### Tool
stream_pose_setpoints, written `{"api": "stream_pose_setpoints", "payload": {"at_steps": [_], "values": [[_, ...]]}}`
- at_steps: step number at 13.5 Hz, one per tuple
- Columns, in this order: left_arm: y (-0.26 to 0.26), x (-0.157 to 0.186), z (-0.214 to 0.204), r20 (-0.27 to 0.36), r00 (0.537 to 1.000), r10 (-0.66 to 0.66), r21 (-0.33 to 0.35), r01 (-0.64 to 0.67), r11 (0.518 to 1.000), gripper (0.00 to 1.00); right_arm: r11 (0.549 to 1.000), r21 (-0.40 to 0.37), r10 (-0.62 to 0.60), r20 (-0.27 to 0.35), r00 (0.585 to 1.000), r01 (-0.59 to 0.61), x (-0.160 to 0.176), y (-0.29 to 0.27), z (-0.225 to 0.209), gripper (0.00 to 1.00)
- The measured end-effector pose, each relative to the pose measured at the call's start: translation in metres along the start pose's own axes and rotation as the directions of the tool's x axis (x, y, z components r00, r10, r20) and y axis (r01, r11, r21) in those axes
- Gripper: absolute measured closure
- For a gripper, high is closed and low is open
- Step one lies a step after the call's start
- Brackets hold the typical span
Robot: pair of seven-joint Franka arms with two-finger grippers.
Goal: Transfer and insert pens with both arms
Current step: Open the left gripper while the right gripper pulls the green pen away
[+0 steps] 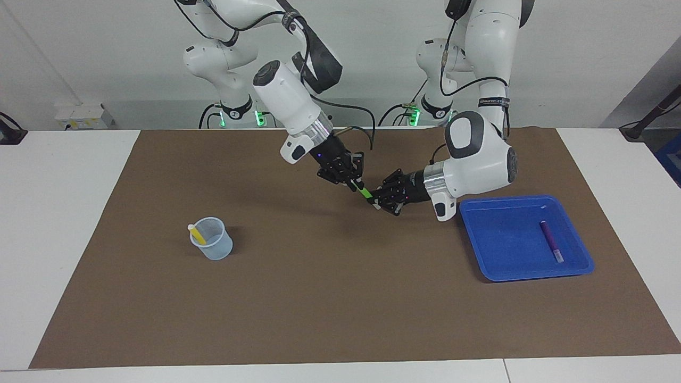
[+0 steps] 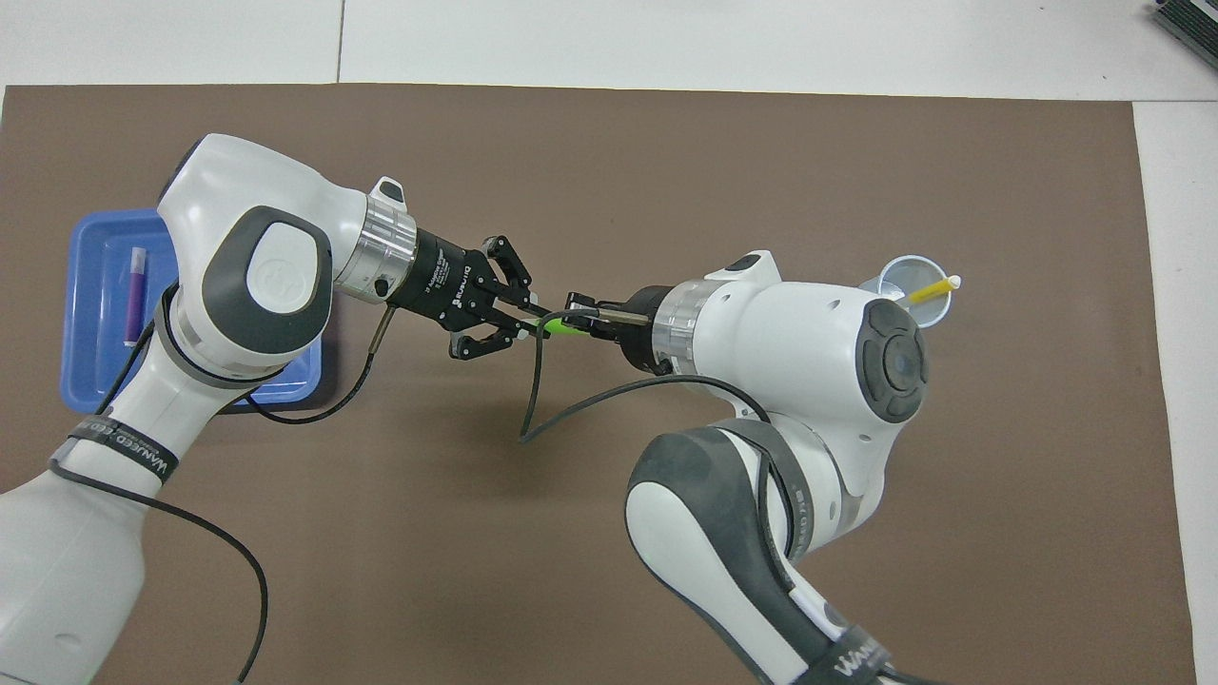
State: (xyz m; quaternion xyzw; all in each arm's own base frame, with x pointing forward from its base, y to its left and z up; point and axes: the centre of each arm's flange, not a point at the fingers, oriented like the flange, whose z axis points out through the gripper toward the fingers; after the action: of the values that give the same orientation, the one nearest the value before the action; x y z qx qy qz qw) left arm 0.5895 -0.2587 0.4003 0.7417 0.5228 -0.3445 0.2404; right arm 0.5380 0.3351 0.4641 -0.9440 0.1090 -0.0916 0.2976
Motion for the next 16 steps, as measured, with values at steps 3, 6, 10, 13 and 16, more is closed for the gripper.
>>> {"api": "stream_pose_setpoints", "payload": {"at_steps": [3,6,10,13,16], "values": [[0.0,0.0,0.0,0.0,1.0,0.001,-0.003,-0.001,1.0,0.83,1.0,0.0,0.001,-0.001,1.0,-0.001,0.001,0.001,0.0,0.82],[0.002,-0.004,0.003,-0.003,1.0,0.007,-0.015,-0.007,1.0,0.76,1.0,-0.005,0.01,0.01,1.0,-0.01,0.008,0.003,-0.006,0.82],[0.0,-0.032,0.007,-0.034,0.997,0.062,-0.027,-0.063,0.998,0.27,0.993,-0.109,-0.037,0.038,0.999,0.04,0.048,0.019,-0.045,0.82],[-0.005,-0.038,-0.01,-0.094,0.991,0.091,-0.032,-0.095,0.995,0.0,0.98,-0.188,-0.05,0.057,0.997,0.06,0.074,0.038,-0.08,0.82],[-0.015,-0.024,-0.016,-0.236,0.952,0.196,0.075,-0.183,0.98,0.0,0.968,-0.227,-0.087,0.115,0.99,0.111,0.098,0.074,-0.107,0.82]]}}
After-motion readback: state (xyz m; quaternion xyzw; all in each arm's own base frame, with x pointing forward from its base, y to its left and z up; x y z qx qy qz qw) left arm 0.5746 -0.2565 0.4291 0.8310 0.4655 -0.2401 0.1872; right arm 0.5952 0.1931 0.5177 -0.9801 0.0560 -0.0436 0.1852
